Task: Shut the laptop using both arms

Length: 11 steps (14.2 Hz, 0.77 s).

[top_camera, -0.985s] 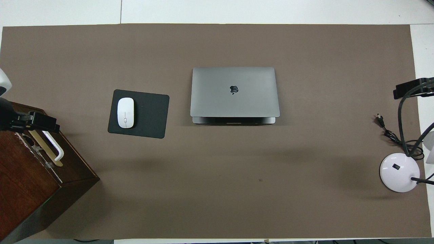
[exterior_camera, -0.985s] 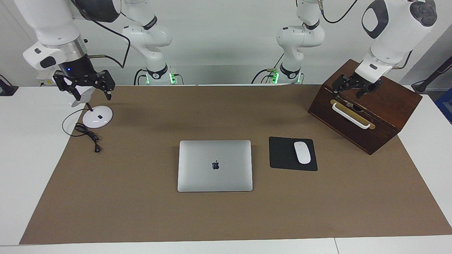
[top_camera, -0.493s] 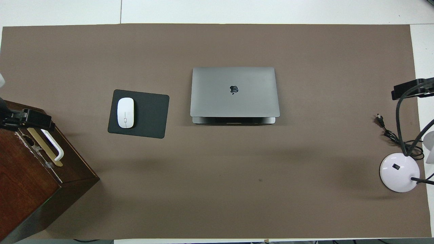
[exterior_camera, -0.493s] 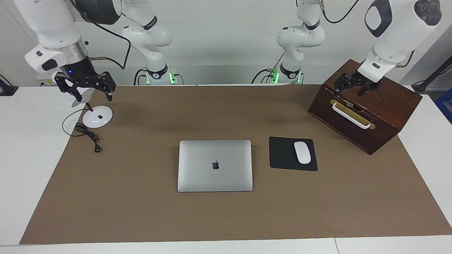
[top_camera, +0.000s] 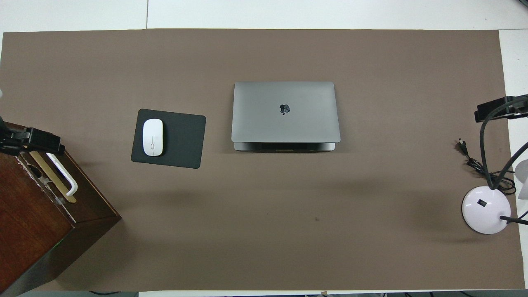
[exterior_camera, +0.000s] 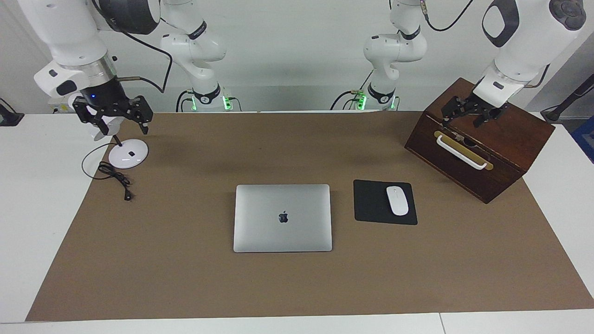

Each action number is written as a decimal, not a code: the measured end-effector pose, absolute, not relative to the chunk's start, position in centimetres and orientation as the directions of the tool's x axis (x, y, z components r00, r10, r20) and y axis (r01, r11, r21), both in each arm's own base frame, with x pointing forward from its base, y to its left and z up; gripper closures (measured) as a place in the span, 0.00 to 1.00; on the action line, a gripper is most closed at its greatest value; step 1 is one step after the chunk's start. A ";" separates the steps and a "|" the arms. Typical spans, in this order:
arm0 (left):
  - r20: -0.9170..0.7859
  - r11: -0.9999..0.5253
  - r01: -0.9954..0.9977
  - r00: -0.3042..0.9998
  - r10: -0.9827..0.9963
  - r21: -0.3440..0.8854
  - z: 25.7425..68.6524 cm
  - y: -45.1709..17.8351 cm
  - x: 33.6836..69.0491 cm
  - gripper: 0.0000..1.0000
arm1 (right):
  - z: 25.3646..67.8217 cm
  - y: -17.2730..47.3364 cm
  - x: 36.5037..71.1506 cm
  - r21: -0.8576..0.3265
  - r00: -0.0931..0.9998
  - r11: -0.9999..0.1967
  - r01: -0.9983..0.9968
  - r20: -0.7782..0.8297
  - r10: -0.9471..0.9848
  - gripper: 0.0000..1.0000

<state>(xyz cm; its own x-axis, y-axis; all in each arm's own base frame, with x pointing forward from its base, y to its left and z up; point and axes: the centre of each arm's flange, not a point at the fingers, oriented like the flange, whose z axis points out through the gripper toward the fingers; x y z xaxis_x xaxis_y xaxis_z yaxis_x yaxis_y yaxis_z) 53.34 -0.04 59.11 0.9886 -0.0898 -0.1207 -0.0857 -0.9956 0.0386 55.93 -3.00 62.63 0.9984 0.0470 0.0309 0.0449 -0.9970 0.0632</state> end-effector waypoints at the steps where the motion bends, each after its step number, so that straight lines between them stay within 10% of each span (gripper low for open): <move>1: -0.120 -0.996 -0.086 0.989 -0.090 0.039 59.1 0.0 53.3 0.00 | 62.6 -3.0 55.9 0.063 0.998 -0.997 0.045 0.031 0.047 0.00; 11: -0.093 -0.996 -0.085 0.992 -0.088 0.036 59.7 0.1 53.6 0.00 | 62.3 -3.0 56.1 0.063 0.999 -0.997 0.045 0.026 0.047 0.00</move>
